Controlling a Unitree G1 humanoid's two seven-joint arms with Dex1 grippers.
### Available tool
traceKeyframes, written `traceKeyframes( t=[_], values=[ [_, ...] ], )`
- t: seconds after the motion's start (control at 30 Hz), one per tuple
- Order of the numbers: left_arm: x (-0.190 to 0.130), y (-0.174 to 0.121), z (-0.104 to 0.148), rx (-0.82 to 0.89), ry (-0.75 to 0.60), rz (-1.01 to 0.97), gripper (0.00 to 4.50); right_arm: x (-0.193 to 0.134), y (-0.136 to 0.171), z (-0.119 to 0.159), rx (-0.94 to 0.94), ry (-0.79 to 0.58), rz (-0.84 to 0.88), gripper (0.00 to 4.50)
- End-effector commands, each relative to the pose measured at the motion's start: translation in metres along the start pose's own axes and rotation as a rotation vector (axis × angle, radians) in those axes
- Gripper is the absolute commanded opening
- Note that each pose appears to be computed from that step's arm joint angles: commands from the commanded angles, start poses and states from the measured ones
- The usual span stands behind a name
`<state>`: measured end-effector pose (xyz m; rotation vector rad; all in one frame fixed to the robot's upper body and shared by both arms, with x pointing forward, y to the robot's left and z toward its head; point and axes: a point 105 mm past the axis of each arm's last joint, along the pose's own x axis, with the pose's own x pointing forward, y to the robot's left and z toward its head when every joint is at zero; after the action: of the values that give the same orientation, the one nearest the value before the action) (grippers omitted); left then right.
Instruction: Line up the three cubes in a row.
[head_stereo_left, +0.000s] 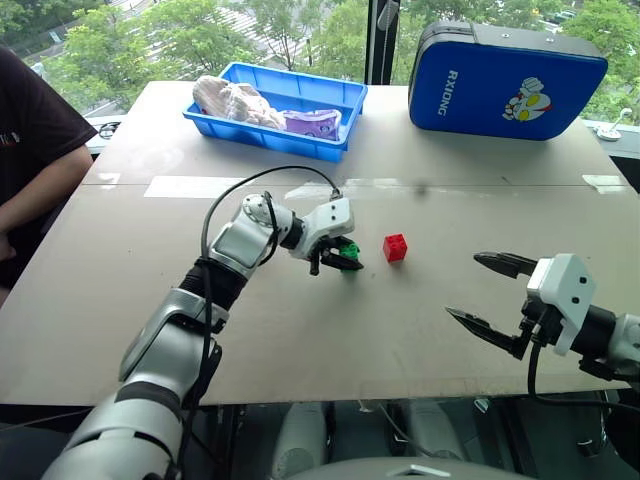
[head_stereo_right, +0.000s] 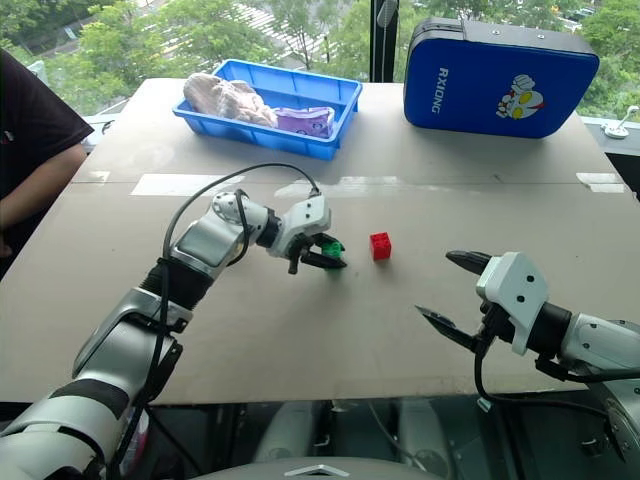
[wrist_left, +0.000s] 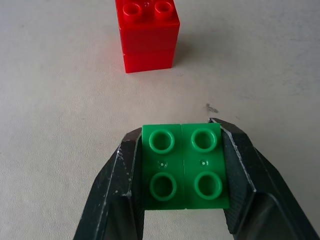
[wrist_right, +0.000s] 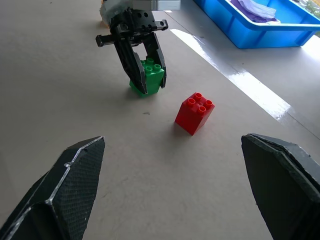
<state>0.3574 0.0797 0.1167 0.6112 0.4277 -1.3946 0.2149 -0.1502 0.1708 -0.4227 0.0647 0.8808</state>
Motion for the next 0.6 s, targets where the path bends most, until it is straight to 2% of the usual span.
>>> traceKeyframes(
  t=[0.03, 0.33, 0.4, 0.43, 0.57, 0.6],
  values=[
    [-0.006, 0.009, 0.009, 0.049, -0.005, 0.035, 1.3, -0.001, 0.003, 0.01, -0.033, -0.03, -0.001, 4.5],
    [-0.004, 0.01, 0.011, 0.06, 0.002, 0.008, 1.3, -0.001, 0.003, 0.01, -0.034, -0.031, -0.004, 4.5],
    [-0.004, 0.012, 0.01, 0.066, 0.007, 0.024, 2.32, -0.002, 0.003, 0.01, -0.036, -0.028, -0.005, 4.5],
    [-0.005, 0.013, 0.011, 0.068, 0.007, 0.028, 2.61, -0.002, 0.003, 0.01, -0.036, -0.028, -0.005, 4.5],
    [-0.02, 0.012, 0.015, 0.048, -0.021, 0.038, 4.47, -0.003, 0.003, 0.009, -0.034, -0.029, -0.005, 4.5],
    [-0.027, 0.011, 0.017, 0.047, -0.037, 0.042, 4.47, -0.002, 0.003, 0.009, -0.033, -0.032, -0.003, 4.5]
  ],
)
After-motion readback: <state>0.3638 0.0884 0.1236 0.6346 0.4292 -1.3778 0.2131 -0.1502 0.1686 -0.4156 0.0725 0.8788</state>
